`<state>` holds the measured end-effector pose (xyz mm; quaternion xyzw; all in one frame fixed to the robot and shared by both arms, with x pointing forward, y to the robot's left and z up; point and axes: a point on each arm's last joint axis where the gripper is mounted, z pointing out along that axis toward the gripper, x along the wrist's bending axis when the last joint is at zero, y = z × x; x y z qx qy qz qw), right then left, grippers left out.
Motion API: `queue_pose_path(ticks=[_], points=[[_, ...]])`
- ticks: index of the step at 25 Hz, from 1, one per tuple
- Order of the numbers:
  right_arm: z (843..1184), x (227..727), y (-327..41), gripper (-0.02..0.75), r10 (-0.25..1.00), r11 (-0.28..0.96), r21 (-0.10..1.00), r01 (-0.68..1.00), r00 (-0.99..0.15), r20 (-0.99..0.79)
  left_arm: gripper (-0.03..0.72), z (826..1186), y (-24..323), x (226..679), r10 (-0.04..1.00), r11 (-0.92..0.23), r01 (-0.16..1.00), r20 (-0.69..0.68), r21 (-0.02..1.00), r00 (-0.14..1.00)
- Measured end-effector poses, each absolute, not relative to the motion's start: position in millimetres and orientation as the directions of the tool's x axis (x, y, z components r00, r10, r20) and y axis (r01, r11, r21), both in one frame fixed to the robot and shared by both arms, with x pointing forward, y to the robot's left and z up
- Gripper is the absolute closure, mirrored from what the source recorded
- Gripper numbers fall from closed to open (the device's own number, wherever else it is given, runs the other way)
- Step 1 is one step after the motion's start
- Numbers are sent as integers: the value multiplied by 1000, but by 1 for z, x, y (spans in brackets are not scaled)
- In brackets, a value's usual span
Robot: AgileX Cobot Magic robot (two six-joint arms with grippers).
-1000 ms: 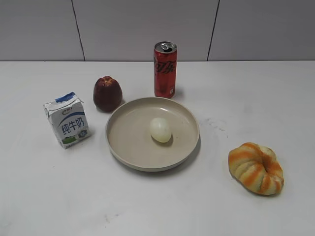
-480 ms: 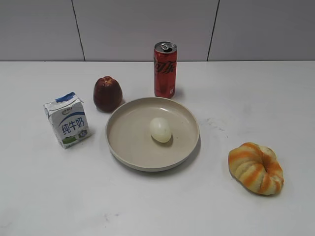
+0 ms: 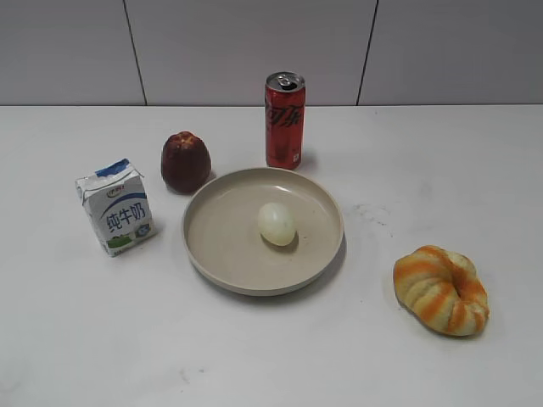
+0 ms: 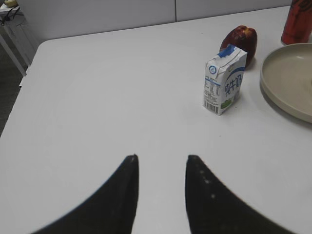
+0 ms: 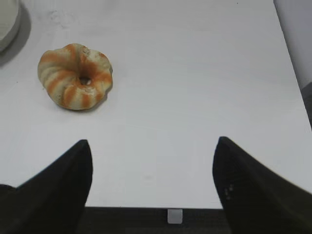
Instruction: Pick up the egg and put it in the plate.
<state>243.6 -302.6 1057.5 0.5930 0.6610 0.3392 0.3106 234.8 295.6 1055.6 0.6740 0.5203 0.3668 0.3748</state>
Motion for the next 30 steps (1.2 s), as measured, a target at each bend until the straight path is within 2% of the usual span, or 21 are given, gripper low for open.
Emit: queue_pose_path(ticks=[24,30], points=[[1054,241,-300,144,991,51,876,480,-134,16,449,1056,296,235,976,-178,426,104,887,189],[1054,233,-300,144,997,18,899,438,-80,19,449,1056,296,235,976,-178,426,104,887,189]])
